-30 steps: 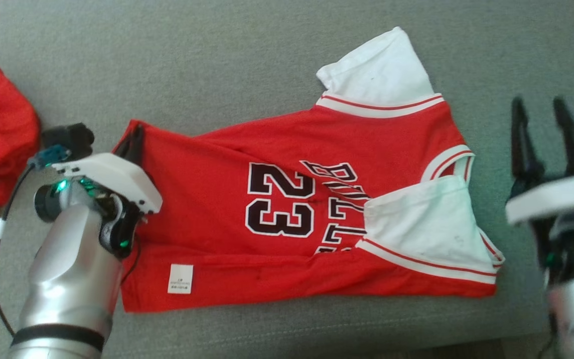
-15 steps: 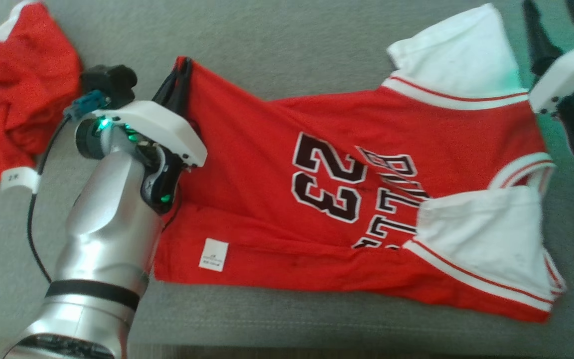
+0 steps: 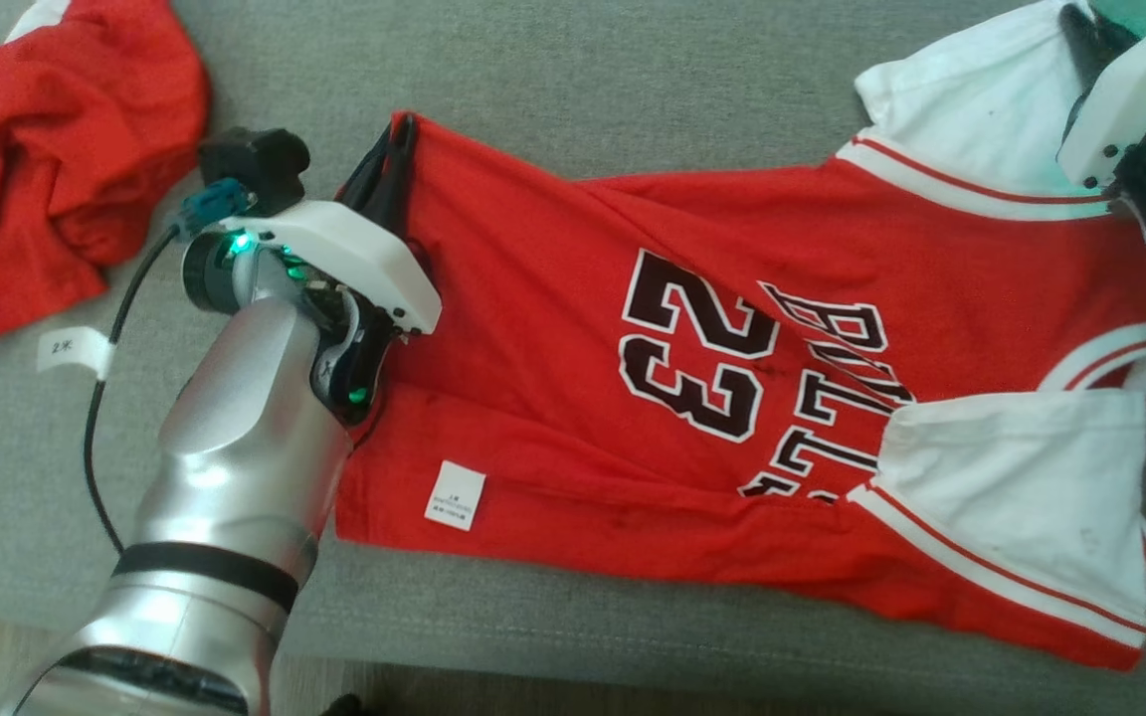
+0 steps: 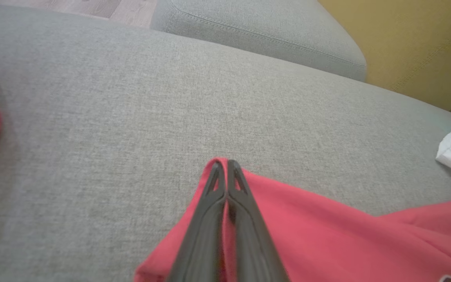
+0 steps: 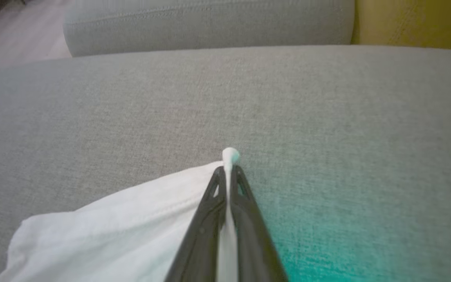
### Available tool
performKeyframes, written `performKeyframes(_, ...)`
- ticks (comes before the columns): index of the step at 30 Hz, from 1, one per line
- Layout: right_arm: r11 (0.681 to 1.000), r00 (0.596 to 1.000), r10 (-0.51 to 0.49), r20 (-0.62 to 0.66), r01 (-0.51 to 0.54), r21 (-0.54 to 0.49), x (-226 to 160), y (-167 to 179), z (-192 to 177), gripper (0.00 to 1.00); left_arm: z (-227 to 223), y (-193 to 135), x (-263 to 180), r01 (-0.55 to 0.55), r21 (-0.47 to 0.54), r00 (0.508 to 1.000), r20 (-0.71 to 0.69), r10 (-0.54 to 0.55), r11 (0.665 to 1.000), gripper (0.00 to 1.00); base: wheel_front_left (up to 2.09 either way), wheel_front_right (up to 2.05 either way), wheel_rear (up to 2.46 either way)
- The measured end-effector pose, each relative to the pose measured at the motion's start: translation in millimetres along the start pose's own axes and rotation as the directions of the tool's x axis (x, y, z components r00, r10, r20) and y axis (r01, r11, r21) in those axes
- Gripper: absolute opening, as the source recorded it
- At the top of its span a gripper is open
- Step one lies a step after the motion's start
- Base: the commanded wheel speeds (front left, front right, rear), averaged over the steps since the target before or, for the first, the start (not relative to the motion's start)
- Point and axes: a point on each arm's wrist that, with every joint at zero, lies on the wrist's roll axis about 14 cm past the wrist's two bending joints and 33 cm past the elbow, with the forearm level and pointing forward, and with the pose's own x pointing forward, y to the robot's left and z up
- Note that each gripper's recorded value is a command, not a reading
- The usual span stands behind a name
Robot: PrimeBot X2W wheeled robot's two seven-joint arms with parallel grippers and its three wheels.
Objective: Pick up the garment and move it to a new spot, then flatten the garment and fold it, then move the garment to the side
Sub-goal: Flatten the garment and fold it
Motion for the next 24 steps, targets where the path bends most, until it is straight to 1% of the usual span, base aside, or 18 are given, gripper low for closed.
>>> performKeyframes(2,1.000,0.999,0.002,0.043,-0.002,0.009,-3.6,-0.5,6.6,0.00,1.1,-2.3,0.3,0.004,-0.004,1.000,0.004,-0.004,1.000,0.00,0.00,0.00,0.00)
performKeyframes(5,1.000,0.988,0.004,0.153,-0.008,0.025,-13.9,-1.6,28.6,0.00,6.5,-6.0,0.8,0.012,-0.004,1.000,0.023,-0.012,1.000,0.00,0.00,0.00,0.00)
performKeyframes(8,0.999,0.964,0.011,0.264,-0.019,0.030,-28.4,-1.9,53.7,0.00,14.0,-10.0,0.8,0.022,0.001,0.999,0.044,-0.022,1.000,0.00,0.00,0.00,0.00)
performKeyframes(11,1.000,0.944,0.016,0.328,-0.022,0.015,-44.0,-3.5,70.0,0.00,24.8,-10.3,-0.2,0.027,0.015,0.997,0.071,-0.028,1.000,0.00,0.00,0.00,0.00)
performKeyframes(14,0.999,0.924,0.036,0.382,-0.043,0.010,-59.9,2.4,76.8,0.00,35.7,-13.6,-4.8,0.037,0.026,0.994,0.105,-0.039,0.999,0.00,0.00,0.00,0.00)
performKeyframes(16,0.997,0.903,0.057,0.427,-0.071,0.016,-76.5,8.1,74.9,0.00,34.9,-16.7,-14.3,0.047,0.025,0.992,0.119,-0.050,0.999,0.00,0.00,0.00,0.00)
performKeyframes(19,0.995,0.887,0.074,0.456,-0.099,0.031,-94.1,11.7,63.0,0.00,25.6,-20.5,-28.4,0.053,0.002,0.991,0.123,-0.053,0.999,0.00,0.00,0.00,0.00)
performKeyframes(24,0.984,0.877,0.099,0.469,-0.157,0.085,-124.5,21.1,28.4,0.00,5.7,-21.6,-56.5,0.044,-0.024,0.992,0.118,-0.040,0.999,0.00,0.00,0.00,0.00)
